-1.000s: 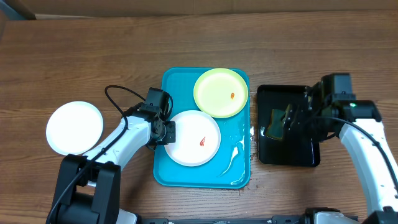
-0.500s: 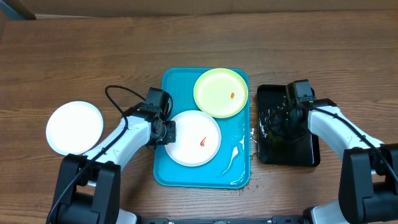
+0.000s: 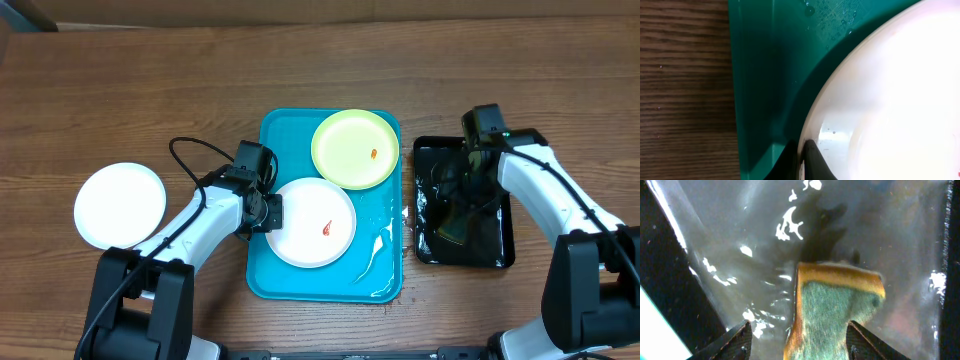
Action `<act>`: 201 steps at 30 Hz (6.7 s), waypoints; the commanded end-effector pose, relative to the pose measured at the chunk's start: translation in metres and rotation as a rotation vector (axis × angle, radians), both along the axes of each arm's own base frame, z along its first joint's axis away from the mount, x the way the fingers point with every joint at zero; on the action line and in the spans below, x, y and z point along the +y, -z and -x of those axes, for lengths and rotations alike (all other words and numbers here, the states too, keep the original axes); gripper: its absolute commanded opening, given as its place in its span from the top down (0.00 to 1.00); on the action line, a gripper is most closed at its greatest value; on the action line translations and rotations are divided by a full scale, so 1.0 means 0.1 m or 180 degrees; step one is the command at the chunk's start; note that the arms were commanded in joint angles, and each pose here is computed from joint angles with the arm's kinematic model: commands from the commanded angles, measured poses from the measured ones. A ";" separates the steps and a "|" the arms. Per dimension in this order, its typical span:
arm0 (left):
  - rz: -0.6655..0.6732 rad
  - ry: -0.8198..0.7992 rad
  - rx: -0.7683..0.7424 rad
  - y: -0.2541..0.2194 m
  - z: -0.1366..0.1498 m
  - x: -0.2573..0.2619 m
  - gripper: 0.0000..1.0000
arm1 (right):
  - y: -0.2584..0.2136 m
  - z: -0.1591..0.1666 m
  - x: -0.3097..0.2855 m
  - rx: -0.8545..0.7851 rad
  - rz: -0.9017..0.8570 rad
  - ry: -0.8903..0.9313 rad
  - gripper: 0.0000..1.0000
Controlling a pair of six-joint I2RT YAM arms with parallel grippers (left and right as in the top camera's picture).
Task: Clean dirty plates on tray and stack at the side
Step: 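Grasp the sponge in the black tray with the right gripper, then scrub the cream plate with the sponge in the right gripper, then return the sponge to the black tray with the right gripper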
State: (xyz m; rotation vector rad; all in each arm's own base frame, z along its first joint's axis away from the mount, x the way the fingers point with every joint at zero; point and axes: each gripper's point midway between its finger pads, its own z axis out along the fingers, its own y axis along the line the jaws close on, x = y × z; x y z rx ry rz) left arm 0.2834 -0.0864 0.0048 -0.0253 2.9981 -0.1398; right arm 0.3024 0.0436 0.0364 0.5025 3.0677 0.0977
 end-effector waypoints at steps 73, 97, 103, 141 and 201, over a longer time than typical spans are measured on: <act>0.0027 0.0003 0.0239 0.18 0.16 -0.01 0.96 | -0.78 -0.12 -0.02 -0.0363 0.0048 0.0044 0.96; 0.0027 0.0001 0.0238 0.18 0.16 -0.01 0.96 | 0.02 0.11 -0.01 -0.0275 -0.0026 0.0074 0.32; 0.0028 0.0002 0.0240 0.18 0.16 -0.01 0.96 | 0.21 0.10 -0.02 -0.0201 -0.0004 0.0201 0.57; -0.0014 0.0109 0.0336 0.19 0.24 0.01 0.96 | 0.27 0.41 2.94 -0.0439 -0.0783 -0.1255 0.96; -0.0126 0.0083 0.0319 0.19 0.23 0.07 0.96 | -0.17 0.00 0.10 -0.0152 -0.0262 0.0319 0.95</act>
